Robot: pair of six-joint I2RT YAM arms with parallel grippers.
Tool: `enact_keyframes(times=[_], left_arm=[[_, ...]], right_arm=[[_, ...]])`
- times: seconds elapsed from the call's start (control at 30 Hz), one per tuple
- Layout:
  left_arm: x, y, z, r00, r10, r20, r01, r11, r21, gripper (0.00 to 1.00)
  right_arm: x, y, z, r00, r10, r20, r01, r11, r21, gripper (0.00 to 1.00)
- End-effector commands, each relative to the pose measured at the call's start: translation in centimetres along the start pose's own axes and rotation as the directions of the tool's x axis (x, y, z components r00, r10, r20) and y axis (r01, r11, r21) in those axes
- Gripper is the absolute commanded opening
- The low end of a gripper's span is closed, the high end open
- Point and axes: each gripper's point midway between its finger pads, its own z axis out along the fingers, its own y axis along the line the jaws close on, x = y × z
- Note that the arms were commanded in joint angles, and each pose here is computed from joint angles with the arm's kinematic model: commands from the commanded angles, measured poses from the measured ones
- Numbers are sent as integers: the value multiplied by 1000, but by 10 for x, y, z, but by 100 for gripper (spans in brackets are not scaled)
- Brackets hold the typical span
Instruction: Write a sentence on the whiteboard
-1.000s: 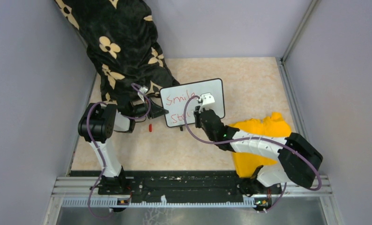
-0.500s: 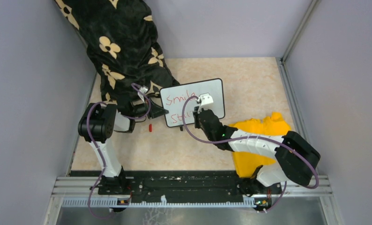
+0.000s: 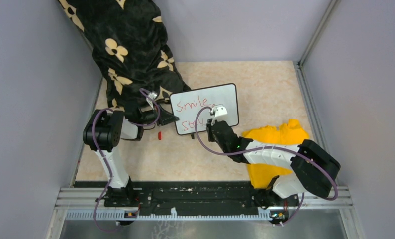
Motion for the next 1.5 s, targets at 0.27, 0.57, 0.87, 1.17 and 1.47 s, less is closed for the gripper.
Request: enact_keyframes(times=[0.27,0.57,0.87,1.17,1.47], left_arm=[[19,7,2,996,-78,-37,77,996,-33,0],[18,8,2,996,-77,-37,76,997,-33,0],[19,8,2,996,-80,-38,78,996,-33,0],[19,8,2,996,-81,-38,80,996,-34,0],[20,7,3,996,-79,-40,78,996,-34,0]], right_arm=[[-6,17,6,999,42,10,-41,997,-61,0],[-15,38,15,999,34,13,-33,995,-99,0],[-34,10,-13,997,38,75,-35,999,-33,0],[-65,-38,-35,983,48,177,-66,993,94,0],[-71,-26,-20,984,42,172,-56,995,79,0]])
